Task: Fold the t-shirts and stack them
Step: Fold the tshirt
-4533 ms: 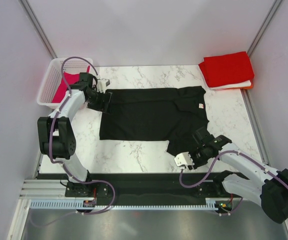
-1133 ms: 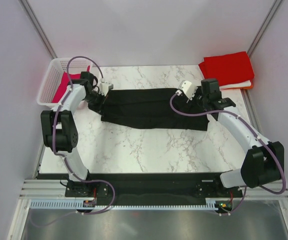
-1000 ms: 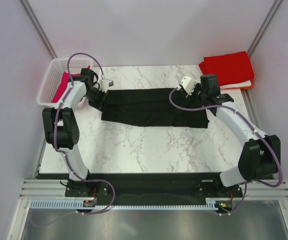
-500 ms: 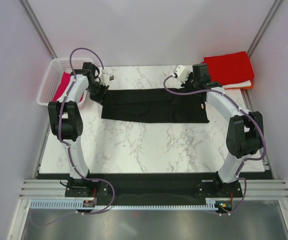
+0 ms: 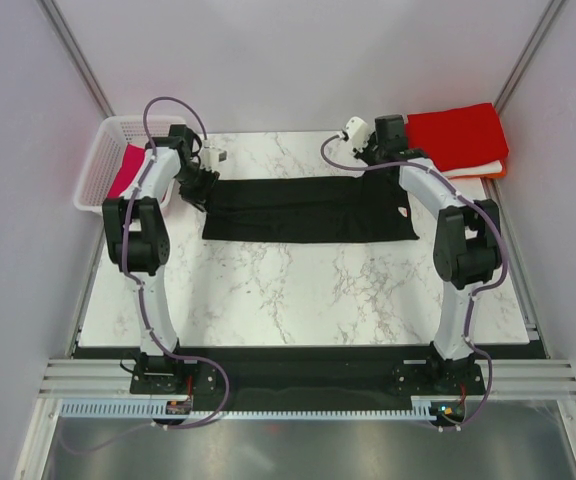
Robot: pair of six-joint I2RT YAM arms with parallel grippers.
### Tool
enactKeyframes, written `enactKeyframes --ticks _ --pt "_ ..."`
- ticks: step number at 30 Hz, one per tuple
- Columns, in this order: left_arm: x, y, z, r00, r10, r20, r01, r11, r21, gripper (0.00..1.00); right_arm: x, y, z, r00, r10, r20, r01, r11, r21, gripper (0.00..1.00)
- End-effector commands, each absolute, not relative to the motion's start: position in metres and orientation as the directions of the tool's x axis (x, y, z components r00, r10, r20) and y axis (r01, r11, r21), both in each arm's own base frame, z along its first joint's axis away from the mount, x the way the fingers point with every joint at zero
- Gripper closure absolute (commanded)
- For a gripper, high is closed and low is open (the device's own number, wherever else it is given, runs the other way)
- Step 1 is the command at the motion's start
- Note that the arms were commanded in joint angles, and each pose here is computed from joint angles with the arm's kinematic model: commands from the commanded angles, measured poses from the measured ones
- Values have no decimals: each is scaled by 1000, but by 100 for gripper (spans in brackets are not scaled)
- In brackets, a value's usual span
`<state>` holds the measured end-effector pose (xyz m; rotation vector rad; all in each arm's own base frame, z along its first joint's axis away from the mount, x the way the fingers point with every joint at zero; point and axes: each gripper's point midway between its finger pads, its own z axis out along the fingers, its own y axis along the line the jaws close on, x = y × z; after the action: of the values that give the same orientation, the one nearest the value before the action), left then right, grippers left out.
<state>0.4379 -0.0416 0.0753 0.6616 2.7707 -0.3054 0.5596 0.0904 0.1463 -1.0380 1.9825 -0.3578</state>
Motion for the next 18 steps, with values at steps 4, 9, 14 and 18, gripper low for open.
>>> enactKeyframes --ticks 4,9,14,18 --pt "463 -29 141 -800 390 -457 438 899 1 0 566 91 231 -251 -676 -693 -390 726 -567 64" --pt "452 -56 147 -771 398 -497 504 858 -95 0 535 111 206 -264 -660 -704 -538 706 -461 60" --pt "438 -80 111 -796 415 -440 543 811 -218 15 505 122 138 -349 -705 -618 -702 633 -326 59" --pt "435 -87 94 -817 410 -405 536 799 -273 63 504 122 111 -404 -718 -567 -728 628 -276 56"
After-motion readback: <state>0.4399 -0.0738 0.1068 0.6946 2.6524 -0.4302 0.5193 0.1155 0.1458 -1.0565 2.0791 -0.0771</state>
